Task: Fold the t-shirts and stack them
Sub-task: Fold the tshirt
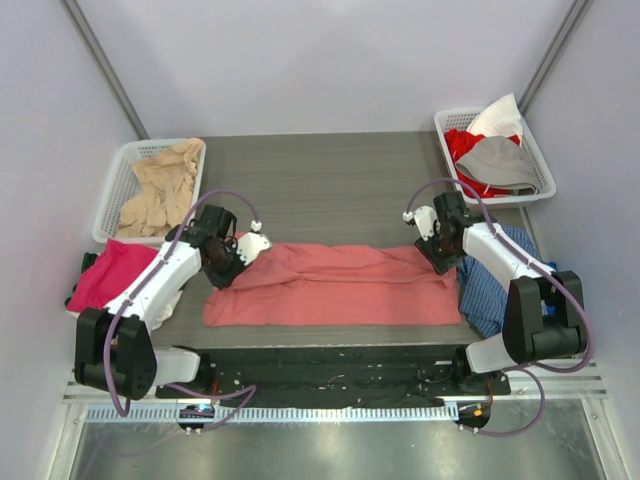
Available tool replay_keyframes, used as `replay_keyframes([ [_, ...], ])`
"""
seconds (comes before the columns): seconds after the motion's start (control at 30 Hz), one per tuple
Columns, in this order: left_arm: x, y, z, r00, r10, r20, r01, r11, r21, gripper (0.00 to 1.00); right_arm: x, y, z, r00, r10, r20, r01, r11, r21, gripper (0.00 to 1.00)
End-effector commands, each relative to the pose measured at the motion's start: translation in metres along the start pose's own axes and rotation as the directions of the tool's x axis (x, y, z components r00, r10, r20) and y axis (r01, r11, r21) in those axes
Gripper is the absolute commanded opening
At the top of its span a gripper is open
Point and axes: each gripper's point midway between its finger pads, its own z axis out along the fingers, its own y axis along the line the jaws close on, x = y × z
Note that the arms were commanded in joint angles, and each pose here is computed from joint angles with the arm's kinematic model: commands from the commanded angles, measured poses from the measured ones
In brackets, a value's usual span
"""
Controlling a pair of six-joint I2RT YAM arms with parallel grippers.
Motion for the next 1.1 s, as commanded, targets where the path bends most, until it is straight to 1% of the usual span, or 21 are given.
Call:
replay_keyframes([
  [0.0, -0.003, 0.002, 0.000, 1.000, -0.005, 0.012, 0.005, 1.000, -0.014, 0.00, -0.005, 0.001, -0.008, 0.999, -0.015, 0.046, 0.015, 1.000, 0.011, 0.42],
  [0.23, -0.004, 0.005, -0.005, 1.000, 0.000, 0.006, 0.000, 1.000, -0.025, 0.00, 0.013, 0.024, -0.012, 0.999, -0.033, 0.025, 0.035, 0.997, -0.065, 0.42],
  [0.37, -0.005, 0.007, -0.006, 1.000, 0.003, 0.001, -0.003, 1.000, -0.025, 0.00, 0.021, 0.031, -0.010, 0.999, -0.048, 0.015, 0.049, 0.996, -0.073, 0.42],
  [0.5, -0.006, 0.008, -0.003, 1.000, 0.001, -0.005, -0.001, 1.000, -0.015, 0.00, 0.032, 0.035, 0.001, 0.998, -0.057, -0.016, 0.056, 0.995, -0.078, 0.42],
  [0.77, 0.005, -0.005, -0.001, 0.999, -0.010, -0.035, 0.011, 1.000, 0.023, 0.00, 0.039, 0.036, 0.021, 0.996, -0.067, -0.051, 0.063, 0.994, -0.084, 0.40],
  [1.07, 0.014, -0.025, -0.008, 0.998, -0.018, -0.054, 0.023, 0.996, 0.084, 0.01, 0.037, 0.034, 0.026, 0.996, -0.069, -0.054, 0.064, 0.995, -0.079, 0.39],
])
